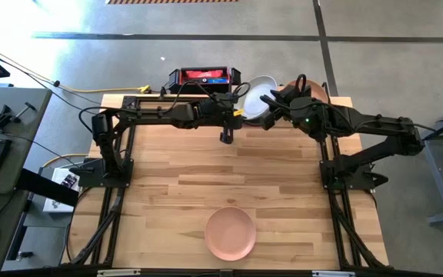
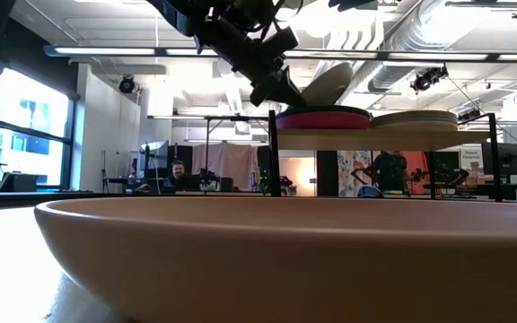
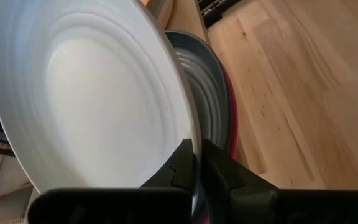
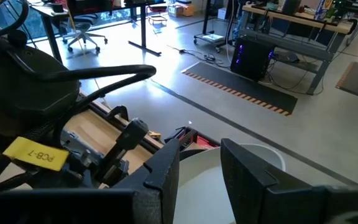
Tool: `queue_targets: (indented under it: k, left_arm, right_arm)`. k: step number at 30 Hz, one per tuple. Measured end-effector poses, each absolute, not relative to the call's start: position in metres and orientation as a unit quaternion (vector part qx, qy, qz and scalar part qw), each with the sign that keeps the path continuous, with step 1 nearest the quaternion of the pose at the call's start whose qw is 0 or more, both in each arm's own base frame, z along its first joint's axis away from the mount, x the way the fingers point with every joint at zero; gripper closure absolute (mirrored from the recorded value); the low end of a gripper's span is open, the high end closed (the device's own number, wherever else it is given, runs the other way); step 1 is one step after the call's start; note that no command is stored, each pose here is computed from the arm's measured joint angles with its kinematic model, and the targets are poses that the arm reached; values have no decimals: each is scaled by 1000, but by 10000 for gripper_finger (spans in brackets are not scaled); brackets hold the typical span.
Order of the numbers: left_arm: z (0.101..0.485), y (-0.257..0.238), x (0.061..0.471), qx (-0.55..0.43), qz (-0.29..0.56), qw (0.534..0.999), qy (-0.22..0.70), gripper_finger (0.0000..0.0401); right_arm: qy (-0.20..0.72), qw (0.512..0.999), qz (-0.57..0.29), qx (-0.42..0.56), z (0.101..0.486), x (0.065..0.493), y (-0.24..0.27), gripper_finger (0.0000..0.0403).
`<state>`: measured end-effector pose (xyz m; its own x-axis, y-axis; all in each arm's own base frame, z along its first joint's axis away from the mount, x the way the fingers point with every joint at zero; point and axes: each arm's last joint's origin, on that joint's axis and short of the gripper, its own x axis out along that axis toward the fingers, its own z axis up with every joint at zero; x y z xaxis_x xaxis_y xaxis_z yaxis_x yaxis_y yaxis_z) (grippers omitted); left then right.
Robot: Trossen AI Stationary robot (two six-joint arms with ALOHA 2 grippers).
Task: Place and stack plates onto a shelf
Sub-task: Put the light gray plate on top of the black plate
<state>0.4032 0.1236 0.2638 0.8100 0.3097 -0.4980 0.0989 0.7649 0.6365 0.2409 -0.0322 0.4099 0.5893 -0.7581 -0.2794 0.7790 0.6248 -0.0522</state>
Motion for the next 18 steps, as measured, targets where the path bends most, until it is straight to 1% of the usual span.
queue_targets:
  k: [6, 9, 18]
  left_arm:
    - [266, 120, 404, 351, 85, 881, 307, 396]
    - [266, 116, 405, 366, 82, 874, 309, 390]
    - [267, 110, 407, 379, 89, 866, 314, 346]
  right_arm:
    - [139, 891, -432, 38, 410, 241, -32, 300]
    - [139, 891, -430, 38, 410, 241, -32, 300]
    - [144, 889, -432, 49, 408, 240, -32, 300]
